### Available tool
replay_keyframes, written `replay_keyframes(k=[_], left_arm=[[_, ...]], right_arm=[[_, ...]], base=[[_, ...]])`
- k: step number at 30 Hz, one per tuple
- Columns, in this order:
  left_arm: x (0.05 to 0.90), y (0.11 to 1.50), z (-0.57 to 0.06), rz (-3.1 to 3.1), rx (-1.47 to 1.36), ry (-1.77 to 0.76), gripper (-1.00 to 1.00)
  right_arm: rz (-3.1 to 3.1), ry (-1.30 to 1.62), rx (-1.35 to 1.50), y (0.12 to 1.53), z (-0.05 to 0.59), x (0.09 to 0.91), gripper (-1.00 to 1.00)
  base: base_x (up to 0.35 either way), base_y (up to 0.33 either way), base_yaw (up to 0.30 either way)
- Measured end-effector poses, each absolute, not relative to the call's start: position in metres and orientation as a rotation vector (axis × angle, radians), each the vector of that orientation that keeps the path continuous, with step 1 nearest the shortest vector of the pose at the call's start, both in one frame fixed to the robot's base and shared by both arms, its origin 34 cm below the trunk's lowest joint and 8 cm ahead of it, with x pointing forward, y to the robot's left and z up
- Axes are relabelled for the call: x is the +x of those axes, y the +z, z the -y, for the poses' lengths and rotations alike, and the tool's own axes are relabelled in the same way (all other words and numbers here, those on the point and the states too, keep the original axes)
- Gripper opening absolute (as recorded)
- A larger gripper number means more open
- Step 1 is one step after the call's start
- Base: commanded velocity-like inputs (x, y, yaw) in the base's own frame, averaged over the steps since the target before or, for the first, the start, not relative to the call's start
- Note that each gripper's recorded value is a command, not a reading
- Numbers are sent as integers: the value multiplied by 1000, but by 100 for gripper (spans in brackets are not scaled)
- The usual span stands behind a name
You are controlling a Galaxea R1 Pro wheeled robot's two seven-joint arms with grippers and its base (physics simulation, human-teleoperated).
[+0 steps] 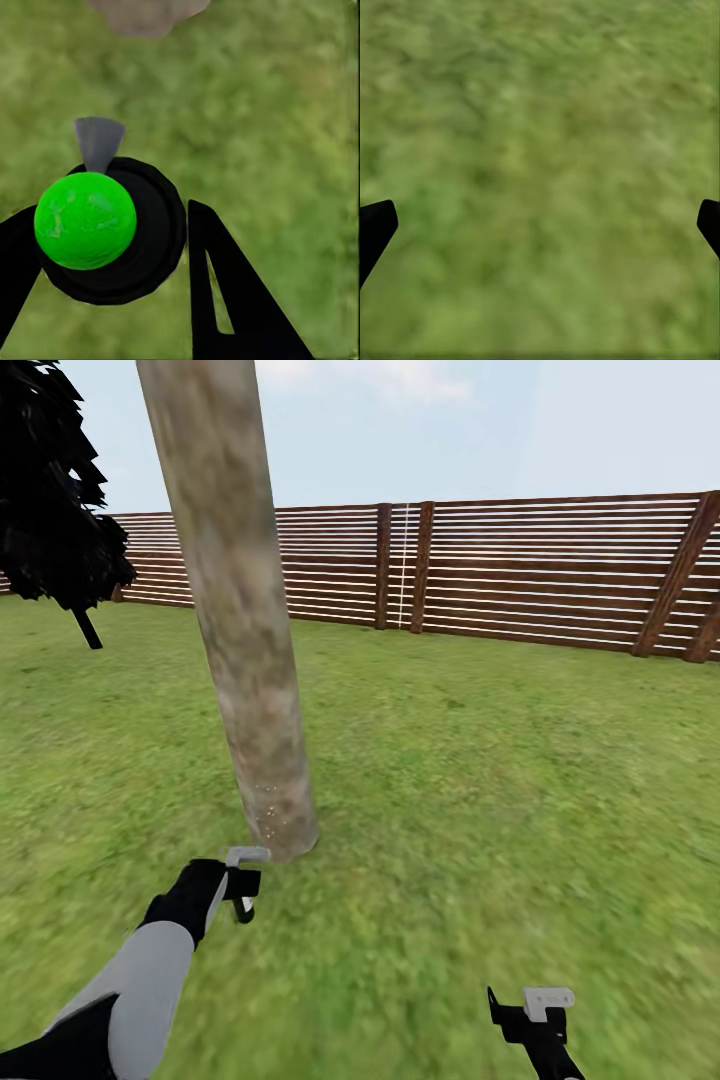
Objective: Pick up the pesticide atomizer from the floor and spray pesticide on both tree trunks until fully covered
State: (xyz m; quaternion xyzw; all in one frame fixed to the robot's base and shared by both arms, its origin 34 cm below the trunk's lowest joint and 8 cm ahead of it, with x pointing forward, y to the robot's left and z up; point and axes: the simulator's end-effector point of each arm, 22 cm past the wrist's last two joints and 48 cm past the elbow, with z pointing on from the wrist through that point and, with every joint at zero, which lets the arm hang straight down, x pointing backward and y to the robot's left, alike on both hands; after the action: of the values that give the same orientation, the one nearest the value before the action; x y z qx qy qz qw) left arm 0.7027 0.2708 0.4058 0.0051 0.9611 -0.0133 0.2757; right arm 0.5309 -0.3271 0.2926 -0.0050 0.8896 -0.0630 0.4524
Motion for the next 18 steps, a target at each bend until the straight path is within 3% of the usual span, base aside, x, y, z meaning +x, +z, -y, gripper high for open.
replay_keyframes(k=[5,14,18], left_arm=[[710,414,-232,-2567,47,-90,-100],[717,423,-280,-2542,9,-11,-100],[720,426,-250,-2535,27,-58,-100]], right_arm=[[-2198,-155,-12,292,327,531,100],[-2198,-155,-14,292,327,531,100],[-2198,-155,-14,292,327,531,100]], base=[[0,0,0],[-3,0,0],[-244,0,0]])
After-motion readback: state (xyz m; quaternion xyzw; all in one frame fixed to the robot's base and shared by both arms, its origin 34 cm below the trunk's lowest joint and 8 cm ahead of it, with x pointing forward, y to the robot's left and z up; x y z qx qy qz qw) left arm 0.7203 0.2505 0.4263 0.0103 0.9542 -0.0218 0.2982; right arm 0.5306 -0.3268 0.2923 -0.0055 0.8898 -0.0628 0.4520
